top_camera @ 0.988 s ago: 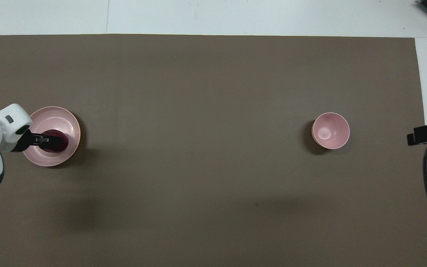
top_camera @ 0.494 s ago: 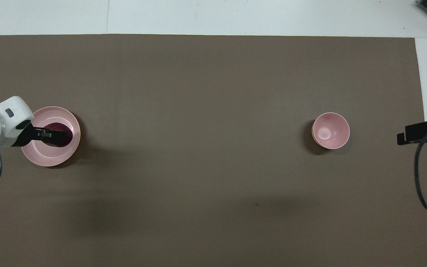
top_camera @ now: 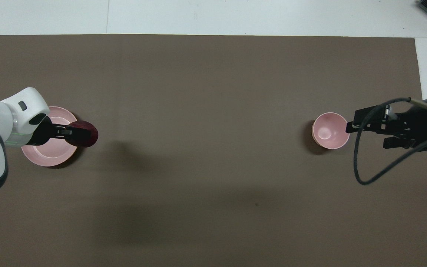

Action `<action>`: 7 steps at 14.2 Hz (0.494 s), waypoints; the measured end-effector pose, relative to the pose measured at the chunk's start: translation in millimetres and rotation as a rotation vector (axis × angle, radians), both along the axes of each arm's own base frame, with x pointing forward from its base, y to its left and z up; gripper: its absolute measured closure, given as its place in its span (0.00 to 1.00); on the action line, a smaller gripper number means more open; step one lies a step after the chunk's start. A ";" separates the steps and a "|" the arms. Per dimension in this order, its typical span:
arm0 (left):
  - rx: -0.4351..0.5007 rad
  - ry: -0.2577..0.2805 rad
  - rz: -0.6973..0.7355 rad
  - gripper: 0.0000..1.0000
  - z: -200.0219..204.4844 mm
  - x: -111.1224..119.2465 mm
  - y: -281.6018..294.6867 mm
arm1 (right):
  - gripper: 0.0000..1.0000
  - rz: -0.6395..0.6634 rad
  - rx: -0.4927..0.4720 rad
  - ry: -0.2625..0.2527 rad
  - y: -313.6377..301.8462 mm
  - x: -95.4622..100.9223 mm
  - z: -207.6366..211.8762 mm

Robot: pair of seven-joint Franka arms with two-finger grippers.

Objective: Move apple from plate to bowl
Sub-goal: 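Lift the apple with the left gripper while the right gripper approaches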

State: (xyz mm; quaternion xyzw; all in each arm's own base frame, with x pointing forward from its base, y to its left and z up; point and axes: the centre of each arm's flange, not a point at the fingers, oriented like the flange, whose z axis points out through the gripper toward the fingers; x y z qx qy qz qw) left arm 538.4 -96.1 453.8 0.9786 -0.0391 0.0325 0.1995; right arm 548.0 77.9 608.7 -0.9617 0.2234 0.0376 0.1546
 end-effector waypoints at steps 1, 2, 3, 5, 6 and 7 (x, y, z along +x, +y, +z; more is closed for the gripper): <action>-0.028 0.014 0.016 0.29 0.5 -2.1 -12.6 | 0.00 -0.045 0.023 0.020 9.8 8.3 -13.0; -0.057 0.027 0.025 0.29 1.5 -4.7 -27.2 | 0.00 -0.099 0.053 0.049 22.4 16.7 -27.7; -0.094 0.039 0.035 0.29 2.8 -7.2 -40.9 | 0.00 -0.149 0.079 0.082 34.0 23.7 -41.1; -0.195 0.061 0.073 0.29 7.0 -11.1 -65.0 | 0.00 -0.246 0.134 0.155 57.4 35.0 -66.7; -0.238 0.063 0.092 0.29 9.5 -11.9 -74.0 | 0.00 -0.290 0.156 0.186 69.1 39.1 -76.9; -0.276 0.058 0.110 0.29 12.4 -12.6 -83.8 | 0.00 -0.334 0.177 0.214 81.5 42.3 -85.9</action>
